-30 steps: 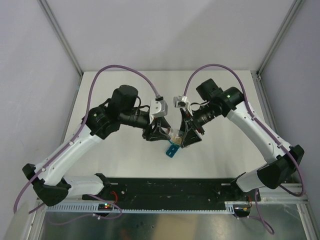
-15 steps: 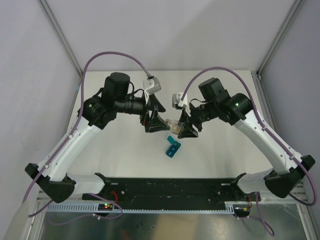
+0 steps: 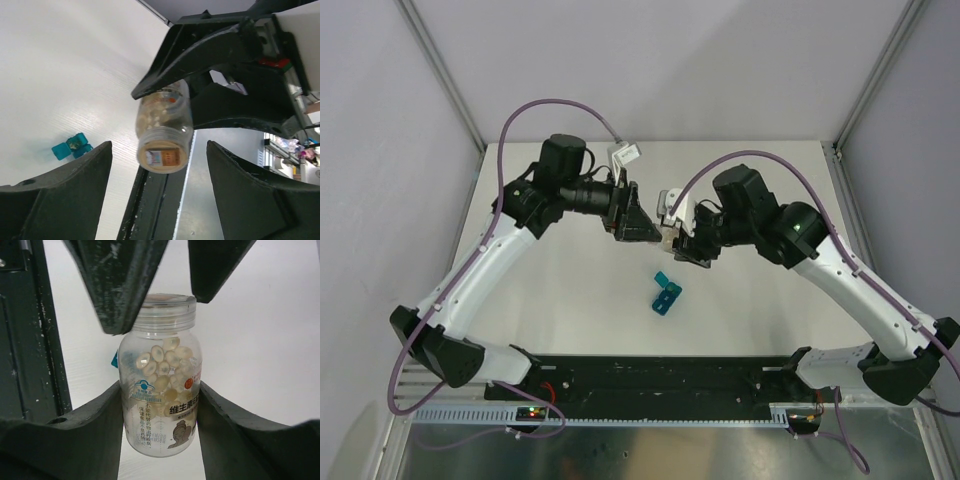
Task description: Sort the pills into containers
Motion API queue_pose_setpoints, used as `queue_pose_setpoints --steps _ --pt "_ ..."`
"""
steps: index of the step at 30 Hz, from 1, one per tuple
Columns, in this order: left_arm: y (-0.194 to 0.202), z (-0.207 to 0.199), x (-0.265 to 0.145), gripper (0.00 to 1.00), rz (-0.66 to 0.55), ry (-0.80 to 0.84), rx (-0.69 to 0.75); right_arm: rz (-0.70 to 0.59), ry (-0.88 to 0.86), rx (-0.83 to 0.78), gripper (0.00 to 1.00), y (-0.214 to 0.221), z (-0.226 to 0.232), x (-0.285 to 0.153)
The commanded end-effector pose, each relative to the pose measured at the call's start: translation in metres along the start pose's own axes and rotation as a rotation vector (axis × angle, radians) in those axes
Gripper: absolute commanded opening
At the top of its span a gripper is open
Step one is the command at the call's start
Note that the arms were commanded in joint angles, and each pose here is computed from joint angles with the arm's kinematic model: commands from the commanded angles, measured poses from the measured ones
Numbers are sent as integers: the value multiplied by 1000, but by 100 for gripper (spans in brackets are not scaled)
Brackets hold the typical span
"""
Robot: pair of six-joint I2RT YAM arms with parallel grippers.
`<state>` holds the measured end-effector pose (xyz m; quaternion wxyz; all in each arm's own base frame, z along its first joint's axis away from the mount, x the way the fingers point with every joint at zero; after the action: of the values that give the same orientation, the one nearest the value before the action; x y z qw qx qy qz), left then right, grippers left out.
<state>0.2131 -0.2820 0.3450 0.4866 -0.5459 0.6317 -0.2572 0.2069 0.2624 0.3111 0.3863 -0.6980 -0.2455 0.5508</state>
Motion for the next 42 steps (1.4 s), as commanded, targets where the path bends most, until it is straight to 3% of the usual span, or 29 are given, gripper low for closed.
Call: queue_pose_setpoints --steps 1,8,19,24,31,42 --pt "-12 -14 -2 78 -33 76 -10 -52 88 -32 0 -13 -11 -6" --pt "-7 -13 3 66 -24 100 -26 -54 95 -28 0 -14 -12 -5" --pt "3 -7 7 63 -9 96 -26 -59 83 -20 0 -17 -10 -5" --pt "5 -7 7 46 -6 112 -24 -55 75 -14 0 -15 -10 -3" --pt "11 -20 9 4 1 168 51 -72 -13 32 0 -18 -2 -1" --pt "28 -65 6 0 -18 276 365 -137 -386 160 0 -16 30 -10"
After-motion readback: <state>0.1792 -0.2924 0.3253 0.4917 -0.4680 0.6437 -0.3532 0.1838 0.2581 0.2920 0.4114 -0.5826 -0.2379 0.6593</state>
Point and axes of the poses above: each gripper's point midway between its finger pads, its own x axis out along the fingers, its own z axis along the line the jaws close on, y = z × x, the point moved 1 cm from there along -x, back along the fingers, and after that the axes turned 10 degrees about x, right-handed, at the moved point
